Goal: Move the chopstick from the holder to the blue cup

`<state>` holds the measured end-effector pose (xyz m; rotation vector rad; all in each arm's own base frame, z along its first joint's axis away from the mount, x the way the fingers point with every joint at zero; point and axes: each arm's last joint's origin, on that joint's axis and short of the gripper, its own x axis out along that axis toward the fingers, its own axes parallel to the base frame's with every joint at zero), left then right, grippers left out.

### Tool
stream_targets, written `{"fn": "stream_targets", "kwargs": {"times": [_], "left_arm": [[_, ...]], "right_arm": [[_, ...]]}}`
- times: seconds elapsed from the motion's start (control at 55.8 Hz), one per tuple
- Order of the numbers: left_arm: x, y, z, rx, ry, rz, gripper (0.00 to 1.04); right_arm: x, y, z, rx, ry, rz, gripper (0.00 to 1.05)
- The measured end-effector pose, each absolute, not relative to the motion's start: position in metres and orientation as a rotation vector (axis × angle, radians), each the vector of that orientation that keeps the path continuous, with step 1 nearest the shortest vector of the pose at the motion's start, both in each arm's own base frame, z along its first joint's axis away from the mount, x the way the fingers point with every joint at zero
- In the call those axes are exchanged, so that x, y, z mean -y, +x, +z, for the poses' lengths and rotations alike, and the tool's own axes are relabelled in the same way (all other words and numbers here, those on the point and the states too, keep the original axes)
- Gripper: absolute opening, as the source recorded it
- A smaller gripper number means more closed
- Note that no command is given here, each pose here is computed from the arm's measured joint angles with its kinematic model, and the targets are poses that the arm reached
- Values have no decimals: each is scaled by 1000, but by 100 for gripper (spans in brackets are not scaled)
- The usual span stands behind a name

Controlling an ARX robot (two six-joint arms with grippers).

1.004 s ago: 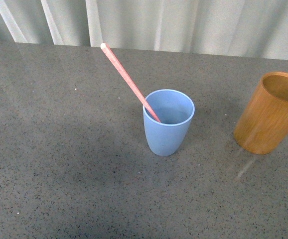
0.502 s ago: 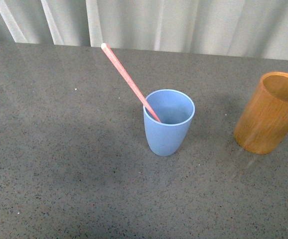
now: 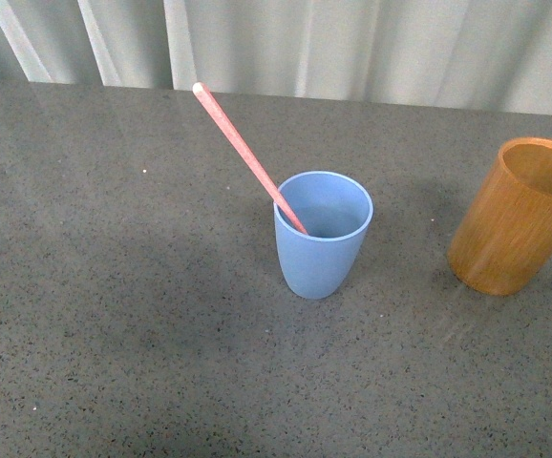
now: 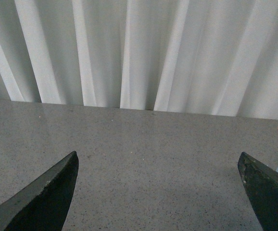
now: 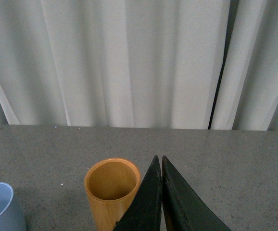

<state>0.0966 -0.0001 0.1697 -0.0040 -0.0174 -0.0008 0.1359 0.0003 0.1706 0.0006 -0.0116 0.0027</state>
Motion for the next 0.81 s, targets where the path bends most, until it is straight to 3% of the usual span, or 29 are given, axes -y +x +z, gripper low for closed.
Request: {"fn": "stream_targets", "kwargs": {"times": [0.807], "left_arm": [[0,97,170,17,-4,-1,98]], "right_arm": [[0,110,174,26,1,3,1]]}}
